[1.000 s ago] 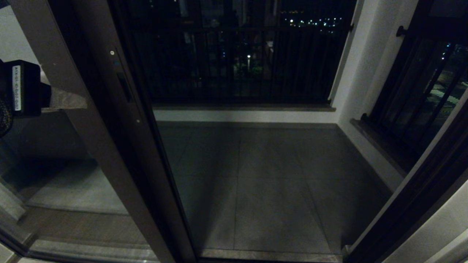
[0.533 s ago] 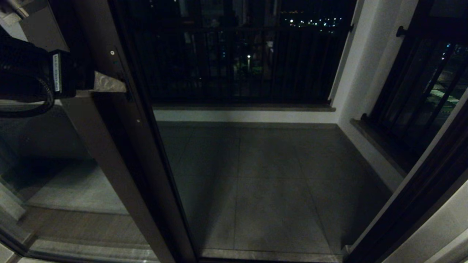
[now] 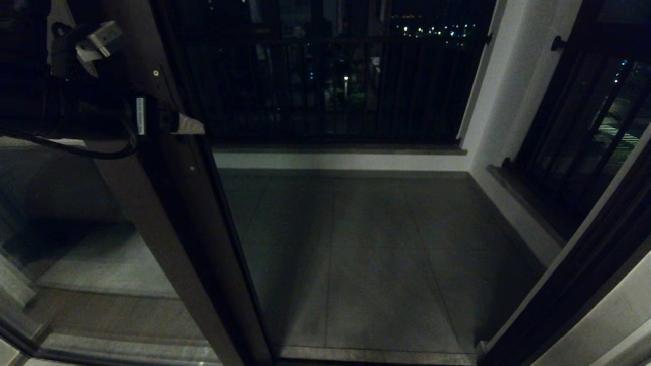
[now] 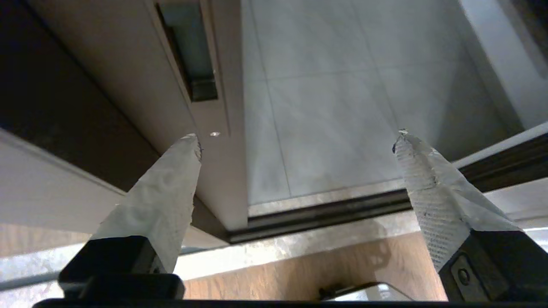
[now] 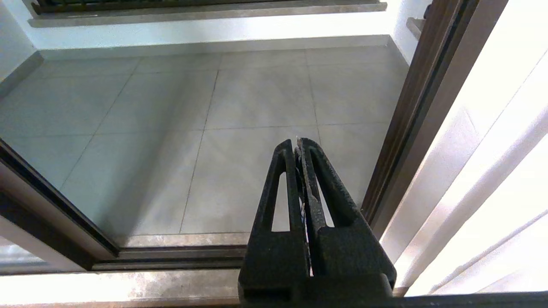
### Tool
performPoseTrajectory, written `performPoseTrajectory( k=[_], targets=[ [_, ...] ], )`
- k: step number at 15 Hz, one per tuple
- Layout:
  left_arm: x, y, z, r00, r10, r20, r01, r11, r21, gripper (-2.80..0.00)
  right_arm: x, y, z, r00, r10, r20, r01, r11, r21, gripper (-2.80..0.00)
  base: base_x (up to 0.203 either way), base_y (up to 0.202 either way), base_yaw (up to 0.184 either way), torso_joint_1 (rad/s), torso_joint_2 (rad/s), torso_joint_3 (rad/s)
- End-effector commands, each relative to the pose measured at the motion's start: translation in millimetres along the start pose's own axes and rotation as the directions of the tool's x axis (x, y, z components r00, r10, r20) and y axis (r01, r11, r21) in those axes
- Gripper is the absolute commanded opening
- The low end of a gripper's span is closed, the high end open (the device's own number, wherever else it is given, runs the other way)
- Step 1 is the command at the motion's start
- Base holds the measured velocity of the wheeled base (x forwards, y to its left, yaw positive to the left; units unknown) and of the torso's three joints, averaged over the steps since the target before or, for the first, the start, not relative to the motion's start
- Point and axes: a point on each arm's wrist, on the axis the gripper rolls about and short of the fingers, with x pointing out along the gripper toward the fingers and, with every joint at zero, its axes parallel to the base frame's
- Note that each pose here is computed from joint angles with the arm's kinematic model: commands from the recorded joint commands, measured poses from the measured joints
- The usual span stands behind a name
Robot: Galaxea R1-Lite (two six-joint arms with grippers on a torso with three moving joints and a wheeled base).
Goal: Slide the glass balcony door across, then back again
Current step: Close the slid door
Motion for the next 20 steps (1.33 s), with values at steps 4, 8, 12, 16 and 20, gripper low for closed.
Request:
performPoseTrajectory(
  k=[4, 8, 12, 16, 20],
  targets=[
    [19.1, 3.8, 3.2, 0.999, -0.043, -0.014, 0.043, 0.999, -0.007, 0.0, 0.0, 0.0, -0.1, 1.0, 0.0, 0.0, 0.0, 1.0, 0.0, -2.8, 0.0, 0.0, 0.0, 0.0, 0.0, 0.0],
    [25.8, 4.6, 6.3, 0.999, -0.045, -0.01, 0.045, 0.999, -0.004, 0.0, 0.0, 0.0, 0.1, 1.0, 0.0, 0.001, 0.0, 1.0, 0.0, -2.8, 0.0, 0.0, 0.0, 0.0, 0.0, 0.0],
    [34.7, 6.8, 7.2, 0.999, -0.04, -0.015, 0.04, 0.999, -0.005, 0.0, 0.0, 0.0, -0.1, 1.0, 0.0, 0.0, 0.0, 1.0, 0.0, -2.8, 0.0, 0.0, 0.0, 0.0, 0.0, 0.0],
    [46.6, 9.1, 9.2, 0.999, -0.038, 0.016, 0.038, 0.999, 0.002, 0.0, 0.0, 0.0, -0.1, 1.0, 0.0, 0.0, 0.0, 1.0, 0.0, -2.8, 0.0, 0.0, 0.0, 0.0, 0.0, 0.0],
    [53.4, 10.7, 10.9, 0.999, -0.047, 0.019, 0.047, 0.999, 0.002, 0.0, 0.0, 0.0, 0.1, 1.0, 0.0, 0.001, 0.0, 1.0, 0.0, -2.8, 0.0, 0.0, 0.0, 0.0, 0.0, 0.0]
  ],
)
